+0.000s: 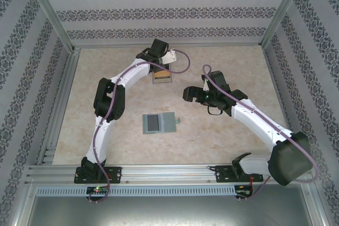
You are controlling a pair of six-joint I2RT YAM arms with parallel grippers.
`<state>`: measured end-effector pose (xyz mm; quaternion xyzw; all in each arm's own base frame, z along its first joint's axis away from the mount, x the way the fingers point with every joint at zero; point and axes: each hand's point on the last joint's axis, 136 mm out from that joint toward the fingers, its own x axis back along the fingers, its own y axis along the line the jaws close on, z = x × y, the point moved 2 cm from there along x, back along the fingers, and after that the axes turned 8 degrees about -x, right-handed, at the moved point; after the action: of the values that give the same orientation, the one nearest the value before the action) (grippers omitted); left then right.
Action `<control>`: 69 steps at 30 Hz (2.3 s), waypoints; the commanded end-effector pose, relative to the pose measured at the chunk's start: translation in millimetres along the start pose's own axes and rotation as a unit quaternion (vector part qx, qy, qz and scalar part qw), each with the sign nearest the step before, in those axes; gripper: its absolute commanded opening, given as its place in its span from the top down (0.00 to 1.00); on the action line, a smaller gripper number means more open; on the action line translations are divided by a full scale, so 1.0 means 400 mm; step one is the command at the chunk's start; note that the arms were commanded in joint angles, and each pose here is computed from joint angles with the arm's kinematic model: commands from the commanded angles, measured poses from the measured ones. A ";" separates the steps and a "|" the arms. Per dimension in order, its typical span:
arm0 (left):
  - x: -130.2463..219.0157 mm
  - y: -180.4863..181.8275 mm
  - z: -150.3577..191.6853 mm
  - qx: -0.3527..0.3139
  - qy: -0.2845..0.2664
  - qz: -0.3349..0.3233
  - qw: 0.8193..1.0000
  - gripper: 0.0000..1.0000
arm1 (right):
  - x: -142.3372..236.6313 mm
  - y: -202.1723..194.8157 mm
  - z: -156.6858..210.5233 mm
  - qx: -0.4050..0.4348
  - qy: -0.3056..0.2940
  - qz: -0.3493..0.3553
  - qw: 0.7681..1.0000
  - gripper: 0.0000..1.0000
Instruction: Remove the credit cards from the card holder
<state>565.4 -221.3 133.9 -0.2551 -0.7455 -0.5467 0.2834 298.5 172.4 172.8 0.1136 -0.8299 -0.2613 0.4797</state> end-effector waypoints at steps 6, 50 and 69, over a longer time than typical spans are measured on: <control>-0.031 0.048 0.021 0.033 0.009 -0.041 0.999 0.56 | -0.003 0.010 -0.010 -0.005 0.002 -0.009 1.000 0.02; 0.262 0.242 0.091 0.390 -0.022 -0.077 0.917 0.28 | -0.160 0.112 -0.128 0.036 0.005 -0.047 0.998 0.02; 0.643 0.107 0.228 0.565 -0.099 -0.039 0.818 0.00 | -0.482 0.206 -0.396 -0.007 -0.028 -0.127 0.991 0.02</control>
<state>418.2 -105.4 313.4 -0.0698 -0.9543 -0.0602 0.2842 518.9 269.8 130.9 0.1896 -0.8233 -0.3002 0.4428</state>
